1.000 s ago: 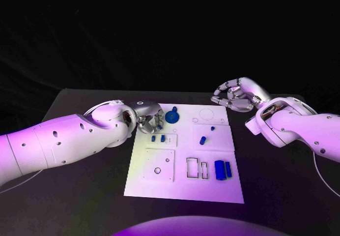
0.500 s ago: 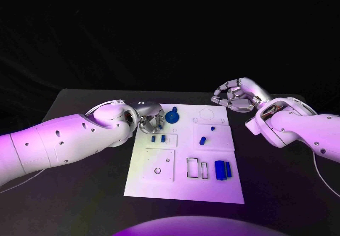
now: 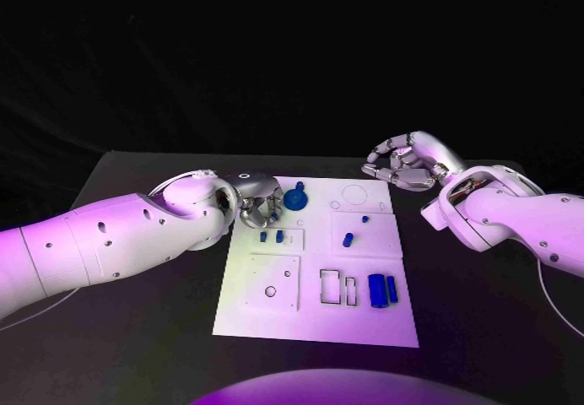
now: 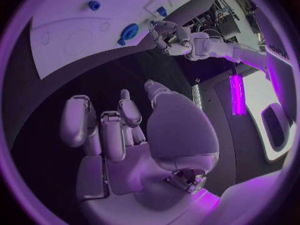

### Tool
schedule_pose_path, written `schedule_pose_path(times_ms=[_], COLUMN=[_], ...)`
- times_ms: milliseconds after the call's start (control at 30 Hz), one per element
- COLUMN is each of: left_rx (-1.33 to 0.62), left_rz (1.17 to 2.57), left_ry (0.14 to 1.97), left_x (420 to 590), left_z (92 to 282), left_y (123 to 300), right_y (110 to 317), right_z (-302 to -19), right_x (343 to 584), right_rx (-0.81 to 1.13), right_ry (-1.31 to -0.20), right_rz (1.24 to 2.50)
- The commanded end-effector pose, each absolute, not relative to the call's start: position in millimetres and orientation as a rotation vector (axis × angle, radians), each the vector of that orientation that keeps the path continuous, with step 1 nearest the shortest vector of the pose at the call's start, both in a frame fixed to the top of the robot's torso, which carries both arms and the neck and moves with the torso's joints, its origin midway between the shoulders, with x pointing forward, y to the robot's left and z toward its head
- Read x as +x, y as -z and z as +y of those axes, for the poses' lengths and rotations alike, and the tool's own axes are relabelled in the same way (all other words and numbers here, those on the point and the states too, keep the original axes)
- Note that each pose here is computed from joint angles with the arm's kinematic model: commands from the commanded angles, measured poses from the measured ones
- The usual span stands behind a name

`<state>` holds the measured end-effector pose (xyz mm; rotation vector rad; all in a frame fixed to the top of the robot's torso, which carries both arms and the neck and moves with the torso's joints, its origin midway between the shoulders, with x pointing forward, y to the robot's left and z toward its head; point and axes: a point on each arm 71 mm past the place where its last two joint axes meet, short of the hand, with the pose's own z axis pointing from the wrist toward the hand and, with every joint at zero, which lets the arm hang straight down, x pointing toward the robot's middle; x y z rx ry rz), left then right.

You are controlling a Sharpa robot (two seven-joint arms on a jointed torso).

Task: Assemble the parts on the task board

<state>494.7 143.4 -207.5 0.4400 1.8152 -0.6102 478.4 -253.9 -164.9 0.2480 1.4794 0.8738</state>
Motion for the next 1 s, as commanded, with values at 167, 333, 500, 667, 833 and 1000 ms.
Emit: schedule_pose_path(times_ms=[167,333,500,667,833,1000], left_rx=[0.458,0.458,0.454,0.451,0.447,0.445], left_rz=[1.848,1.848,1.839,1.835,1.832,1.833], left_ry=[0.617,0.615,0.617,0.616,0.614,0.615], left_x=[492.6,492.7,493.1,493.5,494.2,494.5], left_z=[141.1,141.4,141.4,141.5,141.8,141.3], left_y=[211.1,211.3,210.7,210.5,210.5,210.6], right_y=[165.0,165.0,165.0,165.1,165.1,165.1], right_z=[-252.4,-252.5,-252.5,-252.5,-252.6,-252.8], right_x=[477.8,477.9,478.0,478.0,478.0,478.0], right_rx=[0.23,0.23,0.23,0.23,0.23,0.23], right_ry=[-0.879,-0.879,-0.879,-0.878,-0.878,-0.877], right_rz=[1.481,1.481,1.481,1.481,1.481,1.482])
